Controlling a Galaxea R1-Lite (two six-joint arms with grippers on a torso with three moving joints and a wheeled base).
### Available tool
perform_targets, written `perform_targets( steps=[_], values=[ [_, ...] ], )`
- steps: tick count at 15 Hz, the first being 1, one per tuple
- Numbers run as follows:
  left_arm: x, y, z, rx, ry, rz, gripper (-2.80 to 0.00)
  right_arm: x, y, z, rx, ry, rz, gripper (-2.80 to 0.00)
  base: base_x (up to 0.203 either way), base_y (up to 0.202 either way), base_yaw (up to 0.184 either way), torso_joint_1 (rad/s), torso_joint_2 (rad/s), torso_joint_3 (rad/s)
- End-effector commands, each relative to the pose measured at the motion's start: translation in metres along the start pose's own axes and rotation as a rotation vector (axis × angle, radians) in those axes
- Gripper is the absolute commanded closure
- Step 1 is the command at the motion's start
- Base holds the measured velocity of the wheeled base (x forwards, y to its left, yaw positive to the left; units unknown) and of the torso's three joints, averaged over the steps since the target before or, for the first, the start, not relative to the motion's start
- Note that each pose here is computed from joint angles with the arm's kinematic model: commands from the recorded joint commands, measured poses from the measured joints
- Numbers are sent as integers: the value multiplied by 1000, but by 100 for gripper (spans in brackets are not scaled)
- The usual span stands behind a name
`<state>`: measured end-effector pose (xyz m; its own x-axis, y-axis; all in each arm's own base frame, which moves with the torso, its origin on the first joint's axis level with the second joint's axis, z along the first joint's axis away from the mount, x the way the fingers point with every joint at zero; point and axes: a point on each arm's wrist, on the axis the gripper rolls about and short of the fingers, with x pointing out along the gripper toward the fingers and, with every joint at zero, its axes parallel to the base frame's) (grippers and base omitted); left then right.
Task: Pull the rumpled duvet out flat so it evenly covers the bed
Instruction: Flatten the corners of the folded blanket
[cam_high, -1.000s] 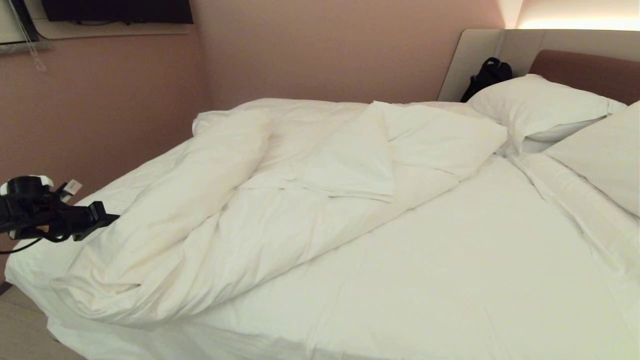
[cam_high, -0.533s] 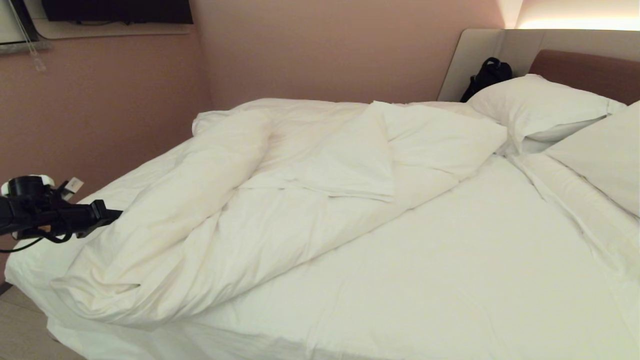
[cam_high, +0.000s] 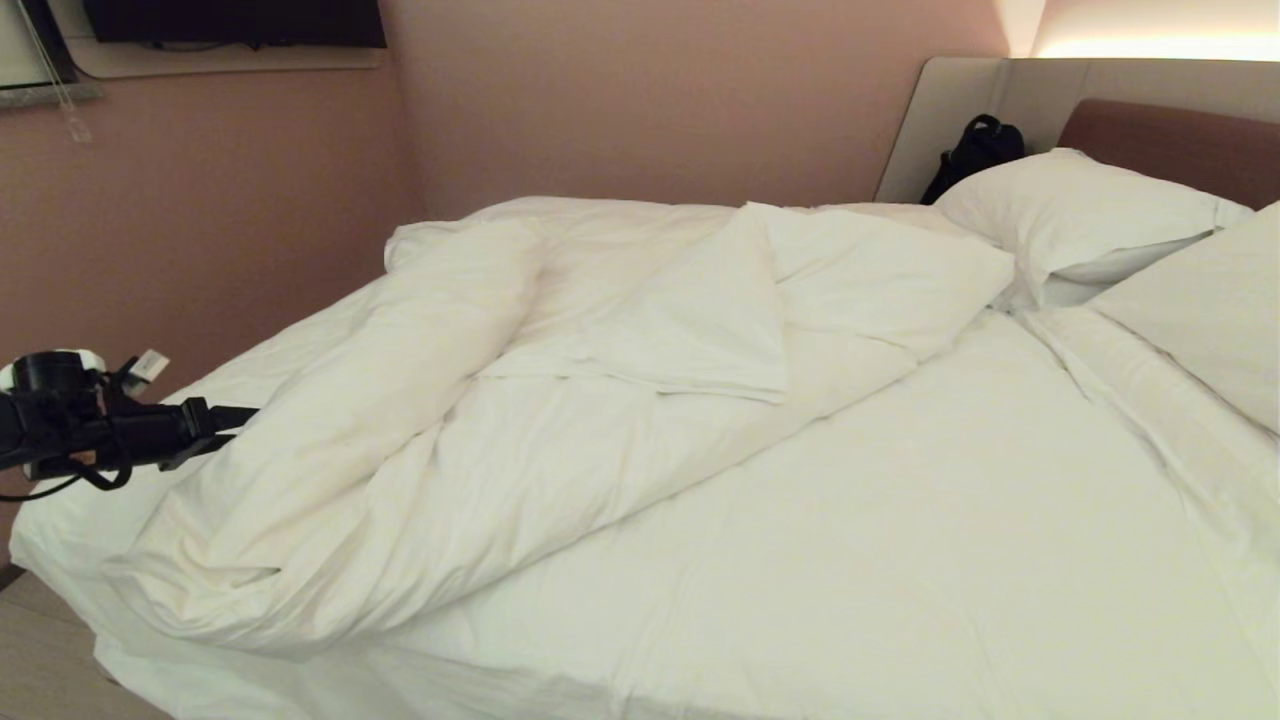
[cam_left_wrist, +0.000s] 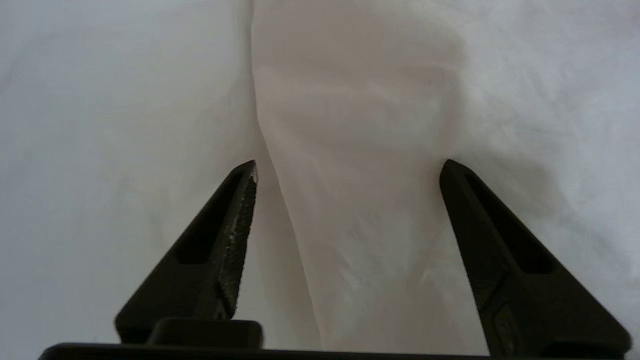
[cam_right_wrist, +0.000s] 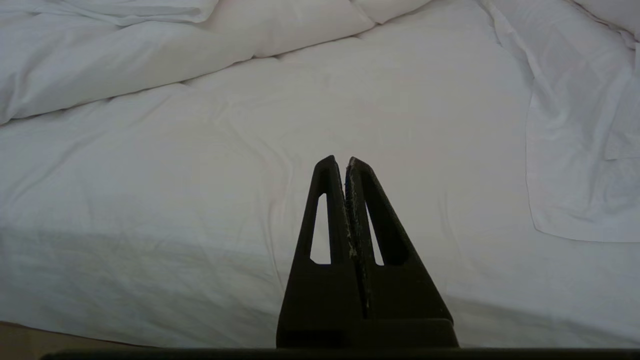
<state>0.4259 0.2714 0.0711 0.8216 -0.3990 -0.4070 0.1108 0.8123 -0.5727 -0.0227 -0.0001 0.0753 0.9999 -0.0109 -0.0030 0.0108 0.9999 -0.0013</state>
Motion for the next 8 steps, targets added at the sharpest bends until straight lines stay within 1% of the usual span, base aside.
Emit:
perform_targets(
  steps=[1, 4, 6, 8],
  values=[
    [2, 0, -1, 2, 4, -9, -280, 0, 0, 0, 0, 0, 0, 0, 0, 0, 0, 0, 0, 0],
    [17, -7, -5, 45, 29, -32, -280, 0, 0, 0, 0, 0, 0, 0, 0, 0, 0, 0, 0, 0],
    [24, -17, -6, 81, 43, -50, -280, 0, 0, 0, 0, 0, 0, 0, 0, 0, 0, 0, 0, 0],
    [30, -24, -7, 81, 59, -62, -280, 0, 0, 0, 0, 0, 0, 0, 0, 0, 0, 0, 0, 0]
  ],
)
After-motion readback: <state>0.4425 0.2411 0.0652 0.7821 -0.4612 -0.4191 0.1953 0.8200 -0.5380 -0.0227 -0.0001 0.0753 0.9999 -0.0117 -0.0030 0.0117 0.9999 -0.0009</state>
